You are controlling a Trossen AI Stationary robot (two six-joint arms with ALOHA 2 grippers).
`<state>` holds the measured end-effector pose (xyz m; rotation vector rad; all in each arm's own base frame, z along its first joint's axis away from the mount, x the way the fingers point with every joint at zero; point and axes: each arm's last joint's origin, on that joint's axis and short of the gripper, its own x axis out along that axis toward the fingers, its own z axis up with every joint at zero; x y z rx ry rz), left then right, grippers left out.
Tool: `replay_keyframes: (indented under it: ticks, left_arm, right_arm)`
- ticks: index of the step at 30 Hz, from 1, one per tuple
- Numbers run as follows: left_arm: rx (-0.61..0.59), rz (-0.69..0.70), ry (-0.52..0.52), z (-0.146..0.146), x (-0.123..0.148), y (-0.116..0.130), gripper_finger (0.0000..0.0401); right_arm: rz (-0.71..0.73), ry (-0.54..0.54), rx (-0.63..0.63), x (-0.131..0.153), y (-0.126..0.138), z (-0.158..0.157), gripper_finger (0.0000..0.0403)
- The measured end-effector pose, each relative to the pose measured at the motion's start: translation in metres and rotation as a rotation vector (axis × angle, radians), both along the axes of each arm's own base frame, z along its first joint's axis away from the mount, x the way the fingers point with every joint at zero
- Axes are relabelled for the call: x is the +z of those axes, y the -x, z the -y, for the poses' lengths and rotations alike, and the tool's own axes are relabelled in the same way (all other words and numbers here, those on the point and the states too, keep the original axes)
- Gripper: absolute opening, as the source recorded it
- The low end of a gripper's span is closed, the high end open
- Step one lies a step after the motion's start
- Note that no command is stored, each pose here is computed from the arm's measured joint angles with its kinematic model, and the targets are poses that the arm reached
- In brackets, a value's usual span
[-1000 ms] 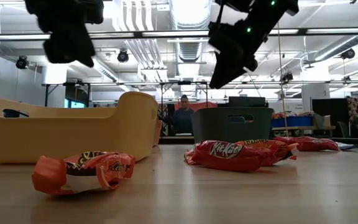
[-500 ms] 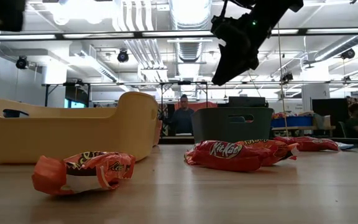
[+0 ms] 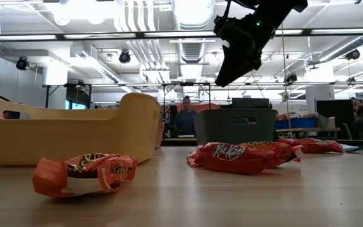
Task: Organize candy in baskets
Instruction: Put the orange chocolate into the yellow bin
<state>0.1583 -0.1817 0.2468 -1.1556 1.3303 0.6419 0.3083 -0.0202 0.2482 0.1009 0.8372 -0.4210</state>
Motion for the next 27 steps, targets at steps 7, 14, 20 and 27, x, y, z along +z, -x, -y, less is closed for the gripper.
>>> replay_keyframes:
  ticks: [7, 14, 20, 27]
  left_arm:
    - [0.028, -0.060, -0.055, 0.012, -0.021, -0.007, 0.0133]
    - [0.025, -0.126, -0.138, 0.021, -0.046, -0.014, 0.0190]
    - [0.019, -0.168, -0.191, 0.025, -0.064, -0.018, 0.0203]
    - [0.009, -0.184, -0.218, 0.028, -0.074, -0.021, 0.0203]
  right_arm:
    - [0.002, -0.055, 0.047, 0.000, 0.000, -0.002, 0.0150]
    - [-0.004, -0.077, 0.046, -0.001, 0.000, -0.002, 0.0151]
    - [-0.026, -0.085, 0.035, -0.002, 0.003, -0.003, 0.0153]
    - [-0.040, -0.090, 0.029, -0.003, 0.004, -0.003, 0.0153]
